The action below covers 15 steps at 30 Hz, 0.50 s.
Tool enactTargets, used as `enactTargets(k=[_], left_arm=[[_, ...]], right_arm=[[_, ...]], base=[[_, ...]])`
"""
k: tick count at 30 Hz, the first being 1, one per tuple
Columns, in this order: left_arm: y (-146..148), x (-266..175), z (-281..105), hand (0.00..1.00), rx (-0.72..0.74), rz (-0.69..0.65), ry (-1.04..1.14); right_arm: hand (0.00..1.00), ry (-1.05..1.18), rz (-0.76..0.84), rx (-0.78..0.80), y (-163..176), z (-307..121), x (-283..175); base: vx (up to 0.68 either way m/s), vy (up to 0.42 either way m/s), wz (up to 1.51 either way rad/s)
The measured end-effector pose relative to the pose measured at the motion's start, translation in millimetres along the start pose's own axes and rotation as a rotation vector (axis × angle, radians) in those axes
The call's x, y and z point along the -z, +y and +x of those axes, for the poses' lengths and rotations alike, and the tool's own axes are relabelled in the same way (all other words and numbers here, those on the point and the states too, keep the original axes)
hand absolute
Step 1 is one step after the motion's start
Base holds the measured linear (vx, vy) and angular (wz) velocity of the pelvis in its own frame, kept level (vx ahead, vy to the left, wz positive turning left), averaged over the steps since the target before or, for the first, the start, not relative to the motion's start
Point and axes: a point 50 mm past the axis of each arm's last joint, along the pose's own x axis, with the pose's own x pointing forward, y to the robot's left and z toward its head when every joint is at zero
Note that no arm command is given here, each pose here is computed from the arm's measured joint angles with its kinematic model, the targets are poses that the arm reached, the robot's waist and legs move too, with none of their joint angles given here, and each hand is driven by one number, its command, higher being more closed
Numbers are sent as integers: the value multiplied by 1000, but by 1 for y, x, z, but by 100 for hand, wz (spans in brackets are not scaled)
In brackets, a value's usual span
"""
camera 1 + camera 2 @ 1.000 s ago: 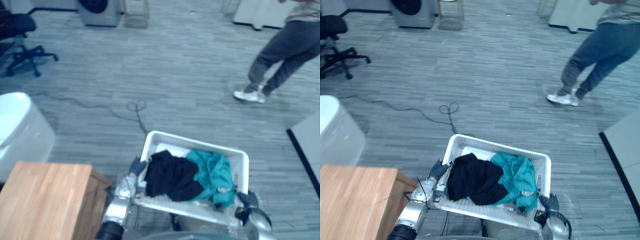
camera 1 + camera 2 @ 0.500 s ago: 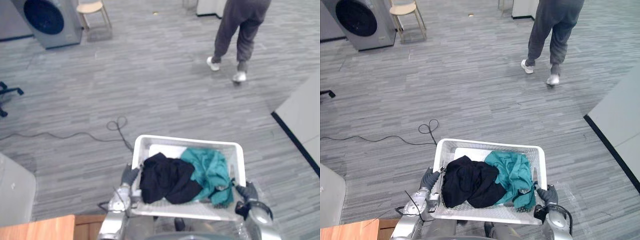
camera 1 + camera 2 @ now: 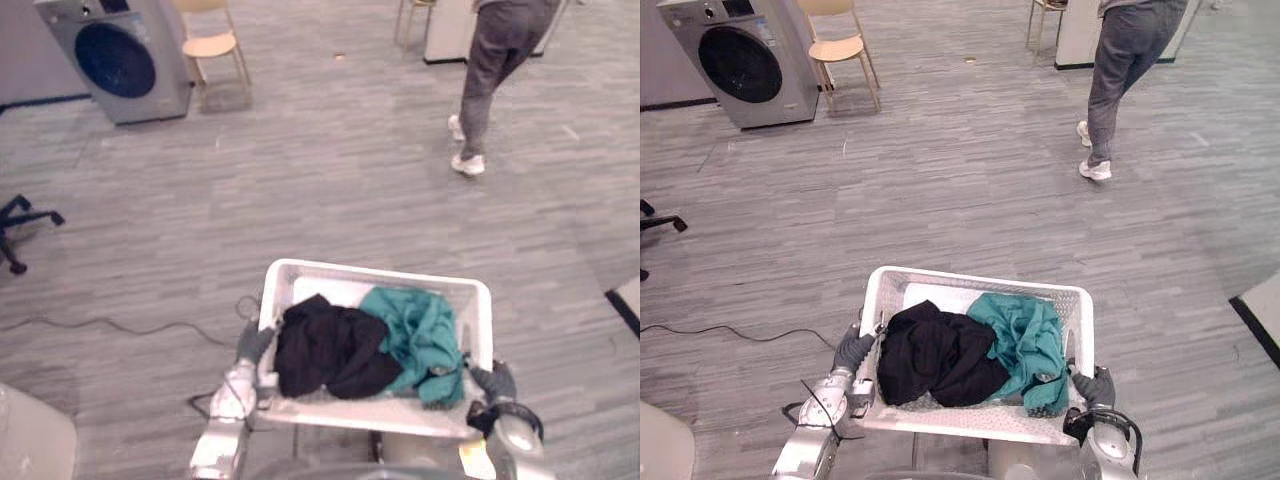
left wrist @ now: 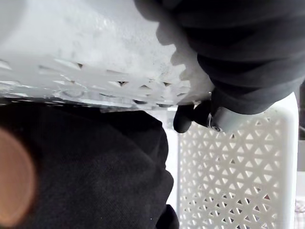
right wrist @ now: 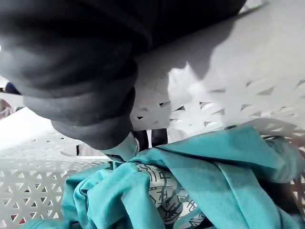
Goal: Pick up the laundry basket with both hands and put the clothes into the washing machine.
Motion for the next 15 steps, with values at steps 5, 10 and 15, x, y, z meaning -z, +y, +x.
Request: enactTargets(k=[5, 10, 15], left_arm=[[-10, 4, -2, 100, 23, -20, 24], [0, 17, -11, 100, -30, -52, 69], [-4, 19, -14, 100, -31, -83, 76]], right_arm=[[100, 8, -33, 24, -11, -4, 2], [100, 4, -61, -22, -2, -4, 1], [100, -20, -96, -18, -4, -1, -6]], base=[[706, -37, 64], [712, -47, -11], [619, 101, -41]])
